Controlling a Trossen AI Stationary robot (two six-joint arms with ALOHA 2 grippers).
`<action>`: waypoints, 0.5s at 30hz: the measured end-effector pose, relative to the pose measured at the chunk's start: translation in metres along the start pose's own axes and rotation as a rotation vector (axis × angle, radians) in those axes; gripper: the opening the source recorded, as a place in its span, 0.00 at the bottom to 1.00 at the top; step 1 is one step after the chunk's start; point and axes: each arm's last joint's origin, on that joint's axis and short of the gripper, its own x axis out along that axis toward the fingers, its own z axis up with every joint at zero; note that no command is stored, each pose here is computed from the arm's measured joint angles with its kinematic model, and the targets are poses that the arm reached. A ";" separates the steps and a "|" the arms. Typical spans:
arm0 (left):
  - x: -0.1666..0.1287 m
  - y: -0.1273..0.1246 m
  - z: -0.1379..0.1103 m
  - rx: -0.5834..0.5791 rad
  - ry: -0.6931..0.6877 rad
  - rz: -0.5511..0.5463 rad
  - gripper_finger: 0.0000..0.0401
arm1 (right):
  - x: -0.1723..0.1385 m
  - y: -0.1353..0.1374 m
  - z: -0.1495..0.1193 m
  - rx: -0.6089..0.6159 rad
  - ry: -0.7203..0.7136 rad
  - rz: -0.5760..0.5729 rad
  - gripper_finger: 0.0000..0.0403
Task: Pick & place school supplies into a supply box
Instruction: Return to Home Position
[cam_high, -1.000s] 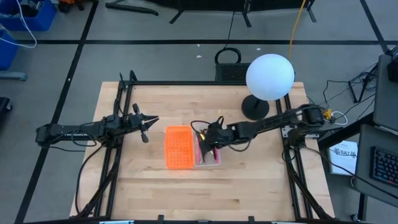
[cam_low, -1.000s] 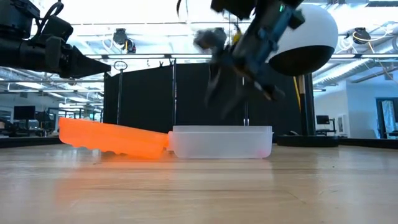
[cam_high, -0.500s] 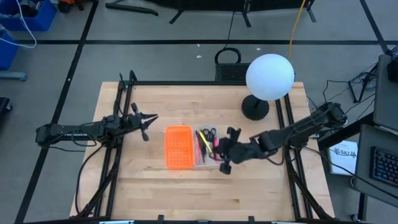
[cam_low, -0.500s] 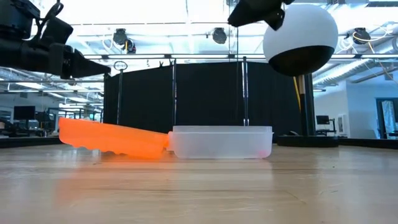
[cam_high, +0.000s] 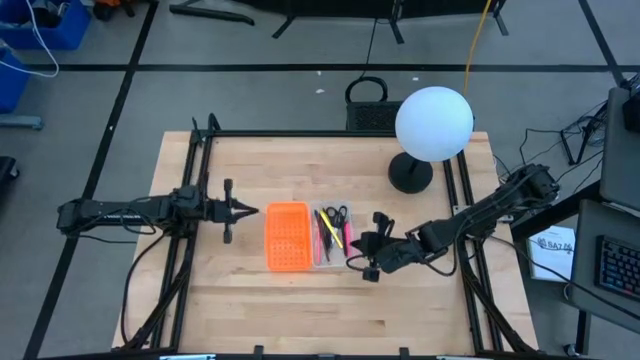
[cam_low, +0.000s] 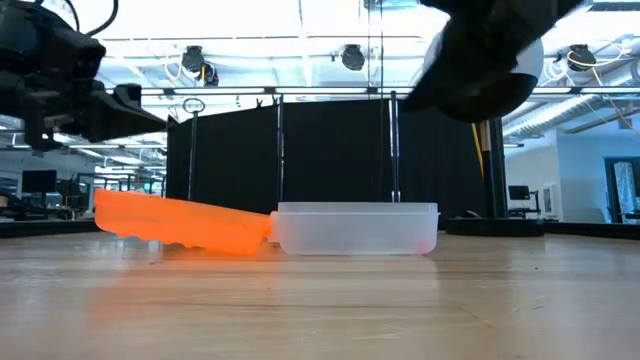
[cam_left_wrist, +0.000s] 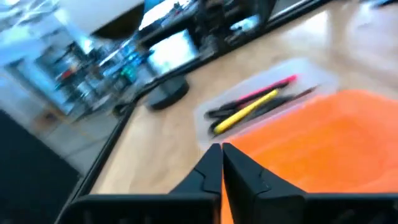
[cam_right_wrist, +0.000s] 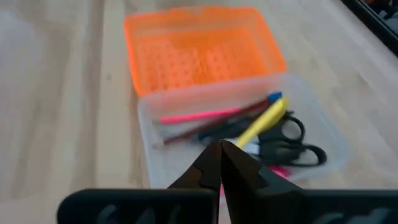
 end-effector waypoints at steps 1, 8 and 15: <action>0.000 0.000 0.001 0.006 -0.021 -0.019 0.03 | -0.001 -0.002 -0.004 -0.017 0.007 -0.002 0.01; -0.001 0.004 0.008 -0.053 0.003 -0.007 0.01 | -0.033 -0.015 -0.013 0.044 -0.057 0.038 0.00; -0.006 0.006 0.015 -0.030 -0.071 -0.006 0.01 | -0.084 -0.046 -0.016 -0.010 -0.284 0.062 0.00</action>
